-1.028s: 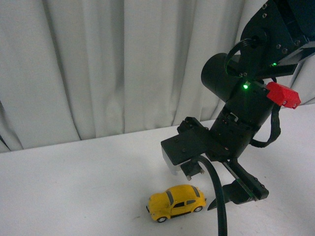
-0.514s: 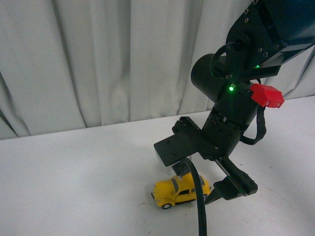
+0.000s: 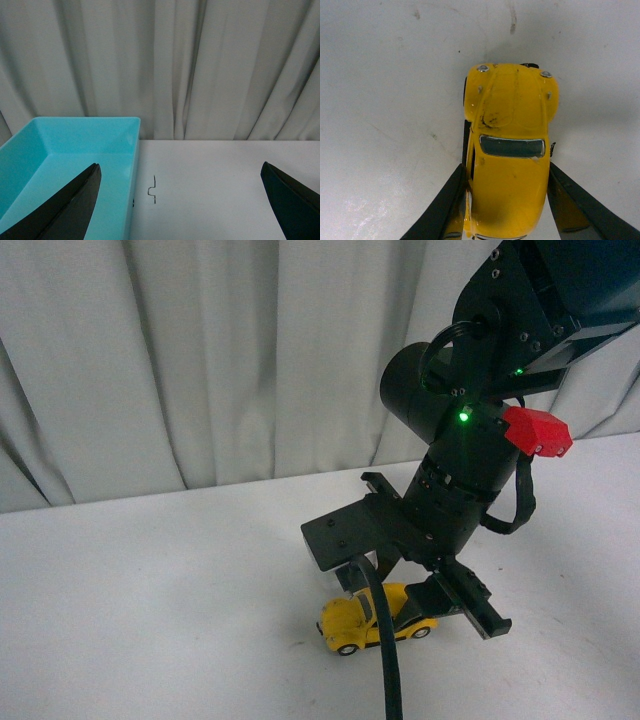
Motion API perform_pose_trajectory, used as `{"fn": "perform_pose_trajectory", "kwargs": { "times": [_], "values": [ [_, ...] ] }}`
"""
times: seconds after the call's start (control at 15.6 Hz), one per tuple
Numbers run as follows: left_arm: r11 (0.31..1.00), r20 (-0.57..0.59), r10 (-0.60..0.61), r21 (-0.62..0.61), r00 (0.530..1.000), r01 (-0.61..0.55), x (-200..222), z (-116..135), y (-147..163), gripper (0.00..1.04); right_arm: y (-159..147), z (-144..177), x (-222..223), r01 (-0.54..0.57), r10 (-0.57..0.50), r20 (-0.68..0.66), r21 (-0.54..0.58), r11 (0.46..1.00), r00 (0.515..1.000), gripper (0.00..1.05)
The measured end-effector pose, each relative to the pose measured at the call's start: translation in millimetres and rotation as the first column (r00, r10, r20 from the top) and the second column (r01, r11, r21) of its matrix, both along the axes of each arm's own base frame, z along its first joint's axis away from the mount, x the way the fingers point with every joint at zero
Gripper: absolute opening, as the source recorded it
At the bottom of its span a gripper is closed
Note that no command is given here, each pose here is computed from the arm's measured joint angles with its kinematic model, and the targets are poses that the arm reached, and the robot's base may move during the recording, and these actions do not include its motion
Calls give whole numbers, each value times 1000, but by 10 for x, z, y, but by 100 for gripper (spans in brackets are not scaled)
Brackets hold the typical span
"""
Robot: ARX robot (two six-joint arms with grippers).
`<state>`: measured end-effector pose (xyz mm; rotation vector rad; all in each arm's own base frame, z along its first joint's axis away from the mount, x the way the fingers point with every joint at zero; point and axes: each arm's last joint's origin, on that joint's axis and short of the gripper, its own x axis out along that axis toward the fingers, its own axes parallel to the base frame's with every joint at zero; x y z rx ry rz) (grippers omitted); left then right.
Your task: Wind up and store yellow beetle toy
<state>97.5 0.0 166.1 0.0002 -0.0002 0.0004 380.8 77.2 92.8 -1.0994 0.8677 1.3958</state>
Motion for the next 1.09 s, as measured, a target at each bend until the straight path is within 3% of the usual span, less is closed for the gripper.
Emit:
{"fn": "perform_pose_trajectory", "kwargs": {
  "times": [0.06, 0.26, 1.09],
  "values": [
    [1000, 0, 0, 0, 1000, 0, 0, 0, 0, 98, 0, 1, 1, 3, -3, -1, 1, 1000, 1000, 41],
    [1000, 0, 0, 0, 1000, 0, 0, 0, 0, 98, -5, 12, 5, 8, -8, 0, 6, 1000, 1000, 35],
    [1000, 0, 0, 0, 1000, 0, 0, 0, 0, 98, -224, -44, -39, -20, 21, 50, -28, 999, 999, 34]
  ]
}}
